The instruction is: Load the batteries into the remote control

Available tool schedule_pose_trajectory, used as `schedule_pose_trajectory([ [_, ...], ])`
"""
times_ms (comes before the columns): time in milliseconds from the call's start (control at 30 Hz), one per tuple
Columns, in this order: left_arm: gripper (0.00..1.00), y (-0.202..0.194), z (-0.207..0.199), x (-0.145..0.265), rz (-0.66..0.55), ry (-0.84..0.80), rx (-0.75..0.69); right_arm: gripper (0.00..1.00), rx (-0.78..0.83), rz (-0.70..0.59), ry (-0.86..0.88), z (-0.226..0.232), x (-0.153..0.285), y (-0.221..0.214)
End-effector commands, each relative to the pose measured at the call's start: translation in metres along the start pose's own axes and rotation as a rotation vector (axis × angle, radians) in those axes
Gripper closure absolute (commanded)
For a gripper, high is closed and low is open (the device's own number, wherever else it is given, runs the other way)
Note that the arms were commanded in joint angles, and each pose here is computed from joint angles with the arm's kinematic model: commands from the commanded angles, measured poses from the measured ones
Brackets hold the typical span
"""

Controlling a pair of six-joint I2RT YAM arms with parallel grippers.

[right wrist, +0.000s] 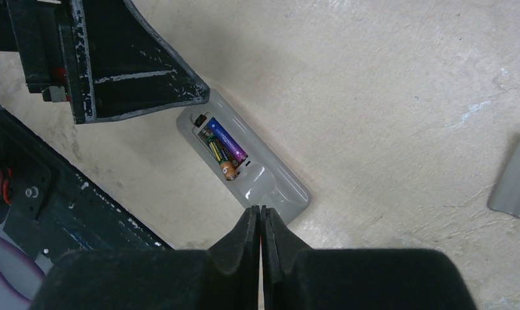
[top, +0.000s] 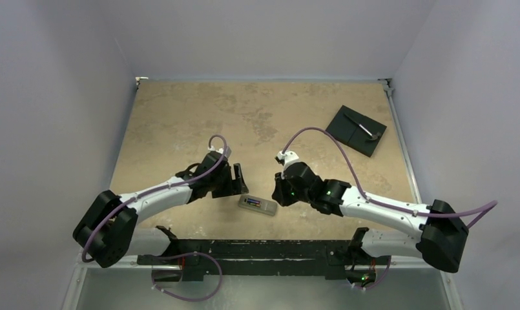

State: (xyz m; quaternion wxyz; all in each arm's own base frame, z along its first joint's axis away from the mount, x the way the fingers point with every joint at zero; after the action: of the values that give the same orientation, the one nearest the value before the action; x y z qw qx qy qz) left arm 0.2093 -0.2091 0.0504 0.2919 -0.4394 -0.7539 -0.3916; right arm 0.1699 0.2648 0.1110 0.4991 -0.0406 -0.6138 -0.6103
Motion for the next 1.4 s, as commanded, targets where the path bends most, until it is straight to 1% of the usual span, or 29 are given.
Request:
schedule_pose_trajectory([
  [0,0.3,-0.001,-0.015,-0.009,0.009,-0.087,0.025,0.91,-0.026,-0.009,0.031,0.008,-0.006,0.005],
  [133,0.3,-0.009,-0.017,-0.016,0.049,-0.115,0.039,0.91,-0.032,0.015,0.065,0.014,-0.01,0.001],
  [433,0.3,-0.03,-0.011,-0.017,0.103,-0.11,0.014,0.85,-0.097,0.066,0.12,0.027,-0.018,-0.008],
  [500,0.3,-0.036,-0.01,-0.017,0.115,-0.108,0.011,0.82,-0.121,0.07,0.126,0.028,-0.02,-0.01],
  [567,0.3,-0.04,-0.009,-0.016,0.121,-0.112,0.012,0.71,-0.141,0.075,0.133,0.03,-0.023,-0.011],
  [633,0.3,-0.045,-0.01,-0.015,0.128,-0.114,0.01,0.67,-0.158,0.078,0.144,0.032,-0.024,-0.012],
  [833,0.3,-0.058,-0.012,-0.014,0.144,-0.114,-0.008,0.66,-0.195,0.083,0.15,0.034,-0.027,-0.015],
  [1000,0.3,-0.067,-0.015,-0.014,0.152,-0.111,-0.012,0.66,-0.23,0.088,0.108,0.028,-0.029,-0.018],
  [1367,0.3,-0.061,-0.007,-0.006,0.107,-0.067,-0.008,0.69,-0.262,0.122,0.028,0.016,-0.034,-0.028],
])
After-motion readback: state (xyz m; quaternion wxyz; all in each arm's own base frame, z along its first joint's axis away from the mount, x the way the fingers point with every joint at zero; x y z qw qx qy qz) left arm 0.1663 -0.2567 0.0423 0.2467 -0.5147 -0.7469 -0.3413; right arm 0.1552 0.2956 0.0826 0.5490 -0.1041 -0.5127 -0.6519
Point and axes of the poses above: each gripper's point midway between its finger pads, its own x axis back along the fingers, its own z axis along the line the jaws close on, y = z × x, the point moved 1 cm from there along x, back along the fingers, and after that the axes turned 8 degrees about x, right-handed, at the moved point
